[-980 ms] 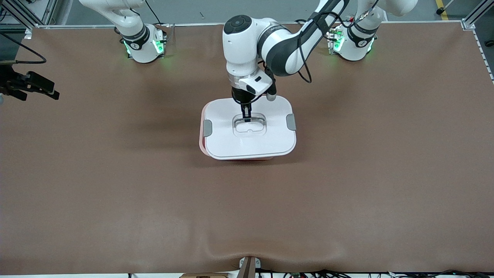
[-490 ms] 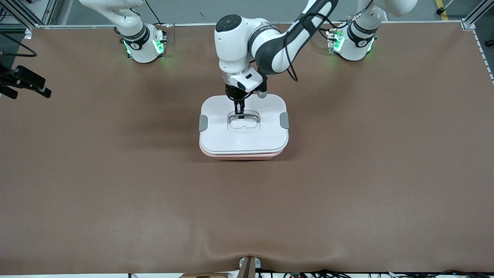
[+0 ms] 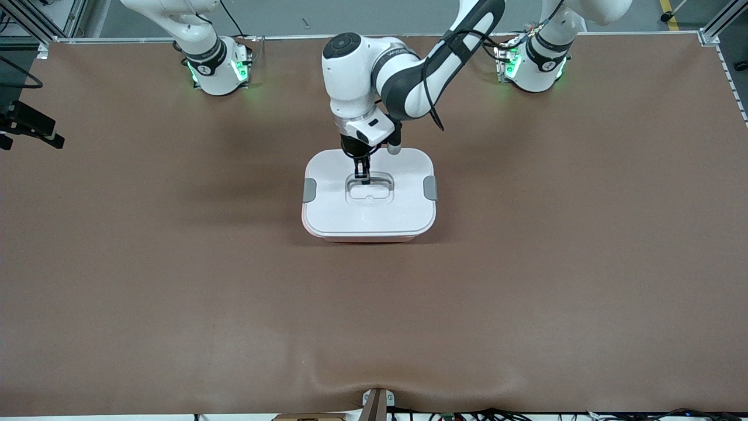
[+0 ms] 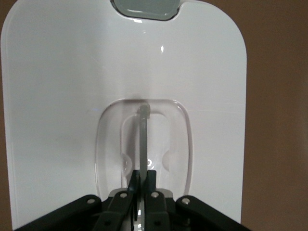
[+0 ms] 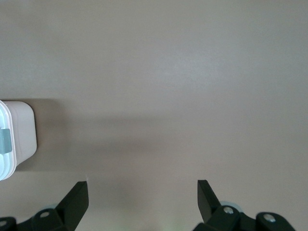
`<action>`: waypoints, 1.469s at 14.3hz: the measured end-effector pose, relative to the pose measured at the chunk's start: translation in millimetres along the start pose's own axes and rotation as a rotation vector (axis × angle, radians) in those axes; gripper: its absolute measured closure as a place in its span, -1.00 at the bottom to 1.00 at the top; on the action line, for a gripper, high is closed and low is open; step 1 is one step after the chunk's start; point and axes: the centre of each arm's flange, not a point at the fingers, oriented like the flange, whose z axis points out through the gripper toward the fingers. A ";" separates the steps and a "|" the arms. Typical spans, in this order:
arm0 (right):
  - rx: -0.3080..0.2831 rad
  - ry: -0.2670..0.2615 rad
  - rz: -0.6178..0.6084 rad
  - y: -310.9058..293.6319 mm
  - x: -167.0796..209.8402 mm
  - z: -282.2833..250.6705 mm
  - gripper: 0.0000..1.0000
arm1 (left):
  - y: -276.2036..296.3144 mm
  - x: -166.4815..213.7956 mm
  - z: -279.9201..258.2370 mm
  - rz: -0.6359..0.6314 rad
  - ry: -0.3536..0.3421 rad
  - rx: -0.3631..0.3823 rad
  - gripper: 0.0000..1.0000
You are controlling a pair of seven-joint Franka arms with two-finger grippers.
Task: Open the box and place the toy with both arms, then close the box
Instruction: 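Lower the lid onto the box with the left gripper and press it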
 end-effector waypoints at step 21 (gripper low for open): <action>-0.035 -0.032 0.000 2.6 0.4 8.0 -1.00 | -5.8 -7.2 9.1 0.012 -0.003 0.000 0.87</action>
